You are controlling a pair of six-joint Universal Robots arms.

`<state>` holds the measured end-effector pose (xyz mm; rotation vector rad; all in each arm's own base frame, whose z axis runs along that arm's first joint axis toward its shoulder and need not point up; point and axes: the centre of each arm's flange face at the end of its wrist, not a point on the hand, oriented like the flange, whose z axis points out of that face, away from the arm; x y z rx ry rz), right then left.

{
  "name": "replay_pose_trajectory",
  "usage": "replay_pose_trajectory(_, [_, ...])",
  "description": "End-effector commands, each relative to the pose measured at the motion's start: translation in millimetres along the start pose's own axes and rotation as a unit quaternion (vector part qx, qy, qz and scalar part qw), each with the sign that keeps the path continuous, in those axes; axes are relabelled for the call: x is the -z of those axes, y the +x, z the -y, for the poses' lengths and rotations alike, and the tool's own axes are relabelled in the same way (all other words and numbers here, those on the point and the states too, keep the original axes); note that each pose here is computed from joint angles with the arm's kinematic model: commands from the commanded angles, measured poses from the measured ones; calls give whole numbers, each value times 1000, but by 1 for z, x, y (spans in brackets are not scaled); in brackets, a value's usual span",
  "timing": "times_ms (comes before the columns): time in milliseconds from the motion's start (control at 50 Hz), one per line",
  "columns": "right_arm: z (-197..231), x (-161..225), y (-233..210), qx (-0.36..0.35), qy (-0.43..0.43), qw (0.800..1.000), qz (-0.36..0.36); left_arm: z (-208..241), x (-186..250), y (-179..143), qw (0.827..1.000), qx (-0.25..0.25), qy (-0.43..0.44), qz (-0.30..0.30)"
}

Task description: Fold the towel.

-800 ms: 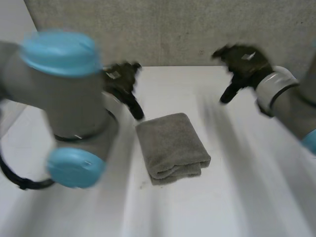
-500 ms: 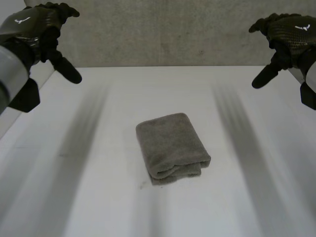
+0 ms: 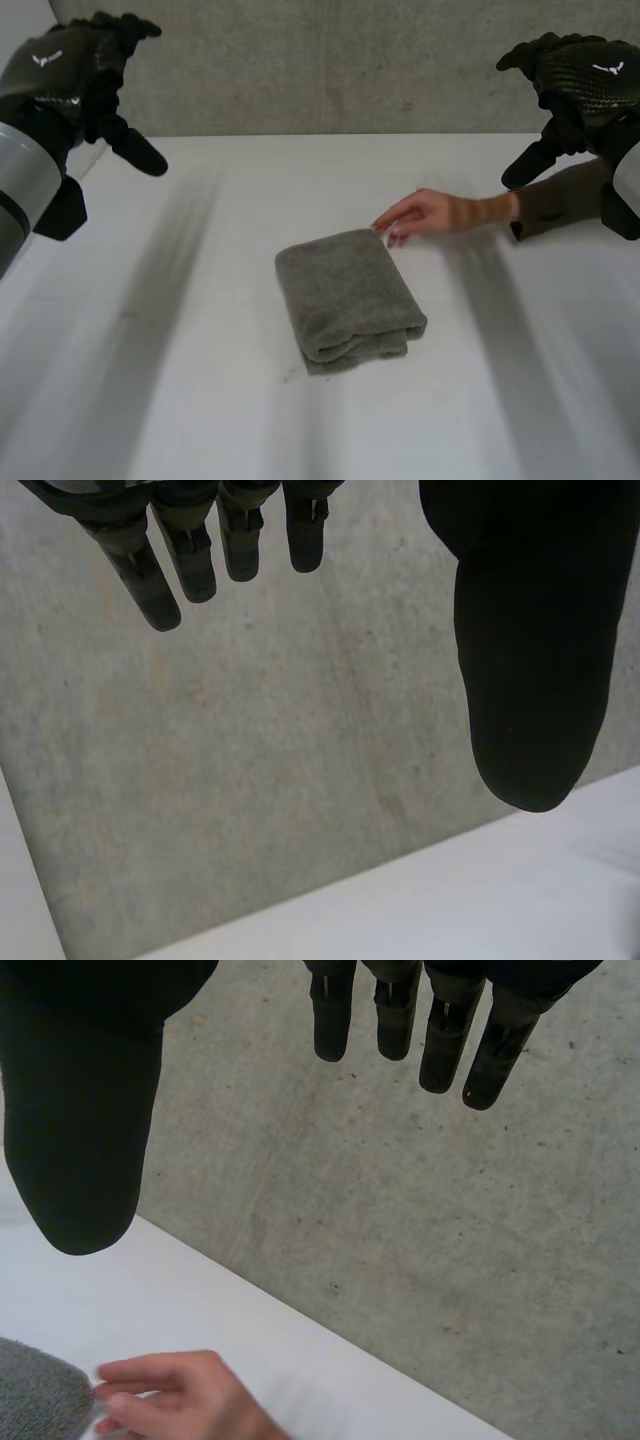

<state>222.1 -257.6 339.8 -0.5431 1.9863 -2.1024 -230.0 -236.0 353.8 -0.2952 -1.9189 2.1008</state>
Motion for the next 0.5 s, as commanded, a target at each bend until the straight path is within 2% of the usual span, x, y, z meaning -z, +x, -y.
replay_pose_trajectory(20, [10,3,2,-2,10,1000,-5,22,-3,3,999,-3,32,-10])
replay_pose_trajectory(80, [16,8,2,-10,12,1000,-5,27,-4,1,999,-5,33,-6])
replay_pose_trajectory(220, [16,11,2,-6,6,1000,0,11,0,0,999,-5,-34,-4])
replay_pose_trajectory(500, [23,13,1,7,16,1000,3,19,17,4,999,-5,-50,-9])
